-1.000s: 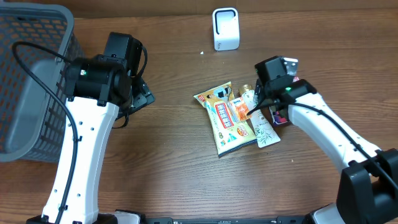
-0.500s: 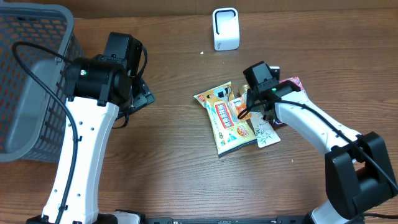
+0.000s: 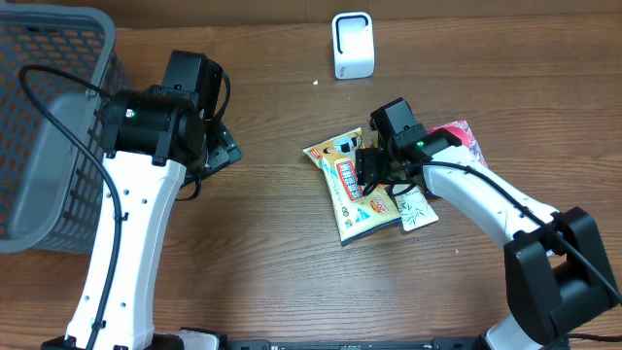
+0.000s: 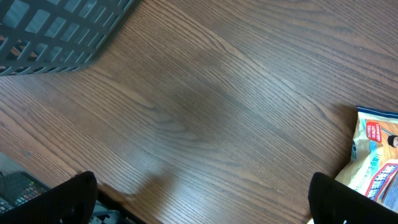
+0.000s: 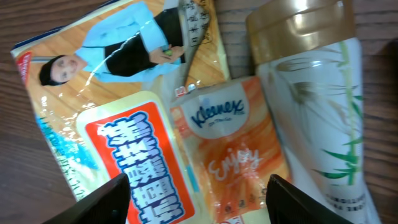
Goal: Scan the item barcode
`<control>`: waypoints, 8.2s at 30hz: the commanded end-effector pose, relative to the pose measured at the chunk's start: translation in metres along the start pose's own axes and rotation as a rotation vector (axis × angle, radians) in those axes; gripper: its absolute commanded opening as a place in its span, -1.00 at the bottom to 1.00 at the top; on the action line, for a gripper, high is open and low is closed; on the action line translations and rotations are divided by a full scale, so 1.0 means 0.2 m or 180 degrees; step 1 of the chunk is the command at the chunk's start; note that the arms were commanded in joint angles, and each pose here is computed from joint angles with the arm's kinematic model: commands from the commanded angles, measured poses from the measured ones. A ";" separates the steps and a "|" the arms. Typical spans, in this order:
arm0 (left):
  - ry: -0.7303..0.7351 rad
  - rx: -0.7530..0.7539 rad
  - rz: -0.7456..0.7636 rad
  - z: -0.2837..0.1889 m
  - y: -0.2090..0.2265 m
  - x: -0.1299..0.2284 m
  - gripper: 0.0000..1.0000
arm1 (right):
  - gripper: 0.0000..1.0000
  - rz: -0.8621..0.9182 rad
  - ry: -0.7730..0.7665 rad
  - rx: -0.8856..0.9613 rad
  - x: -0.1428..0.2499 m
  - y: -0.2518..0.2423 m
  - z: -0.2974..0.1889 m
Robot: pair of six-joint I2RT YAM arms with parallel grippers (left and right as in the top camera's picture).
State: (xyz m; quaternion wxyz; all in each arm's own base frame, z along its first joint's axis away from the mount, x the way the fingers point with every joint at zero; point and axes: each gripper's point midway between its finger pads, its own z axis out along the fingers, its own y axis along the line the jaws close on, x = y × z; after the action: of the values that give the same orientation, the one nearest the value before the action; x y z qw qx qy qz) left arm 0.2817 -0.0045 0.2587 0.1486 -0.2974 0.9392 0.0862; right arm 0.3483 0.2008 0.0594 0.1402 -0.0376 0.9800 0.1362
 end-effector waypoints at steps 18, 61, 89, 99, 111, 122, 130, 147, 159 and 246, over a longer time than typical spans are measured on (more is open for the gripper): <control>-0.0088 -0.0008 -0.0061 -0.02 0.01 -0.03 1.00 | -0.02 0.0409 -0.0463 0.0606 -0.26 -0.32 -0.08; -0.0088 -0.0008 -0.0062 -0.02 0.01 -0.03 1.00 | 0.27 0.0439 -0.0016 0.0368 -0.28 -0.08 -0.19; -0.0088 -0.0008 -0.0062 -0.02 0.01 -0.03 0.99 | 0.93 0.0524 0.0445 0.0035 -0.16 -0.03 -0.04; -0.0088 -0.0008 -0.0062 -0.02 0.01 -0.03 1.00 | 1.00 0.0789 0.0889 -0.1105 -0.11 0.18 -0.18; -0.0088 -0.0008 -0.0062 -0.02 0.01 -0.03 1.00 | 1.00 -0.1153 0.0711 -0.0548 0.01 0.21 -0.08; -0.0088 -0.0008 -0.0062 -0.02 0.01 -0.03 1.00 | 0.99 -0.2121 0.0764 -0.0233 0.16 0.26 0.03; -0.0088 -0.0008 -0.0062 -0.02 0.01 -0.03 1.00 | 0.58 -0.2348 0.0821 -0.0111 0.20 0.17 0.10; -0.0088 -0.0008 -0.0062 -0.02 0.01 -0.03 1.00 | -0.58 -0.2146 0.0916 0.0053 0.22 0.11 0.21; -0.0088 -0.0008 -0.0062 -0.02 0.01 -0.03 1.00 | -0.93 -0.1480 0.0549 0.0262 -0.01 0.16 0.10; -0.0088 -0.0008 -0.0062 -0.02 0.01 -0.03 1.00 | -0.93 0.2416 -0.2456 0.0948 -1.11 -1.43 -1.02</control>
State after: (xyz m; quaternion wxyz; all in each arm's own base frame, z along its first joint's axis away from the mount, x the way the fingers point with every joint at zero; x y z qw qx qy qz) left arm 0.2817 -0.0041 0.2588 0.1492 -0.2974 0.9390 0.0873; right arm 0.5610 -0.0579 0.2247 0.4375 0.3271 0.8342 0.0751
